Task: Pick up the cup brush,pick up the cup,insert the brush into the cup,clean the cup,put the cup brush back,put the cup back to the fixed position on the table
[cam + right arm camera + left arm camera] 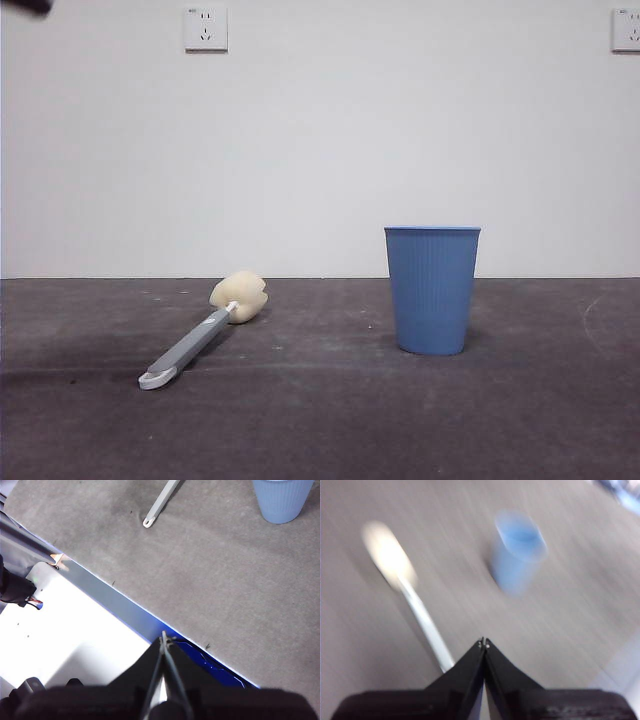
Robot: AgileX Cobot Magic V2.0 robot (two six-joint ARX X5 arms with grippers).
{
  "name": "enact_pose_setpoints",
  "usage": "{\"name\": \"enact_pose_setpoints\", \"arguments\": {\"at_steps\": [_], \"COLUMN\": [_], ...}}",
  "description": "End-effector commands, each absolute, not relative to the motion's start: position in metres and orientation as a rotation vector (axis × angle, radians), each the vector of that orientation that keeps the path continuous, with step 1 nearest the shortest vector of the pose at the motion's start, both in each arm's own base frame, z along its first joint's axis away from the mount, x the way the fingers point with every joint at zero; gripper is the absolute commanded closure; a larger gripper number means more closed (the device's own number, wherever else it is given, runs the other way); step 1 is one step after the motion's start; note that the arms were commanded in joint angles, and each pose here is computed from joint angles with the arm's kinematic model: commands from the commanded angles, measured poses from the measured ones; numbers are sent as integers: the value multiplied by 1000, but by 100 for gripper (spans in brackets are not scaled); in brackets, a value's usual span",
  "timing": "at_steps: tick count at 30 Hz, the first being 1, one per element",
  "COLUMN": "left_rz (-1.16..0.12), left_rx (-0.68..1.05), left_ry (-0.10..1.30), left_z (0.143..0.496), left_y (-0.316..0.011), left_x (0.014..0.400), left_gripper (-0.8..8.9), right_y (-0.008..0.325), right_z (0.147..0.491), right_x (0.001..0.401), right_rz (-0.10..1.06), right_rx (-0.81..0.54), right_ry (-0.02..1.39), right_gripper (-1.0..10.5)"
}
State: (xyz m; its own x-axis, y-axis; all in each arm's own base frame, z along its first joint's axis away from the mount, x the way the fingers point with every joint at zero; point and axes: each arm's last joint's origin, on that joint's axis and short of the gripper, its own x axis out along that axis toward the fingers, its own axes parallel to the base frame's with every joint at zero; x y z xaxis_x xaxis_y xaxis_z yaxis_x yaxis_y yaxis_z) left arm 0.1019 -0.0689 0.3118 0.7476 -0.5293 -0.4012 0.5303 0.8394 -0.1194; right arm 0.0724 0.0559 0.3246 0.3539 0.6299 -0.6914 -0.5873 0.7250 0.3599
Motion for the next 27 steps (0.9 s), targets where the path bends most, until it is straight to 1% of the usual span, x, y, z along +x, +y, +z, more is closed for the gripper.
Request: {"name": "enact_pose_setpoints", "arguments": {"at_steps": [1, 3, 4, 6, 8, 11, 14, 19, 22, 27], "left_rz": [-525, -489, -445, -343, -269, -199, -161, -151, -153, -141], "left_rx": [193, 196, 198, 205, 212, 215, 210, 143, 110, 46], "left_ry": [123, 17, -39, -96, -111, -109, -81, -13, 31, 71], "left_z": [333, 339, 341, 339, 332, 310, 276, 219, 193, 159], "left_y": [-56, -47, -39, -28, -20, -12, -8, -6, -6, -5], "left_x": [107, 109, 110, 110, 109, 104, 101, 101, 101, 101], "left_gripper": [817, 817, 817, 817, 817, 817, 817, 817, 817, 817], "right_y": [56, 56, 56, 56, 56, 56, 56, 56, 56, 56], "right_z": [325, 325, 325, 325, 325, 325, 325, 325, 325, 325], "right_x": [72, 72, 72, 72, 72, 72, 72, 72, 72, 72], "right_rz": [790, 790, 790, 791, 790, 790, 790, 790, 790, 790], "right_rx": [43, 43, 43, 44, 43, 43, 43, 43, 44, 44], "right_ry": [911, 911, 911, 911, 911, 911, 911, 911, 911, 911], "right_gripper": [946, 946, 946, 946, 946, 946, 946, 946, 946, 946]}}
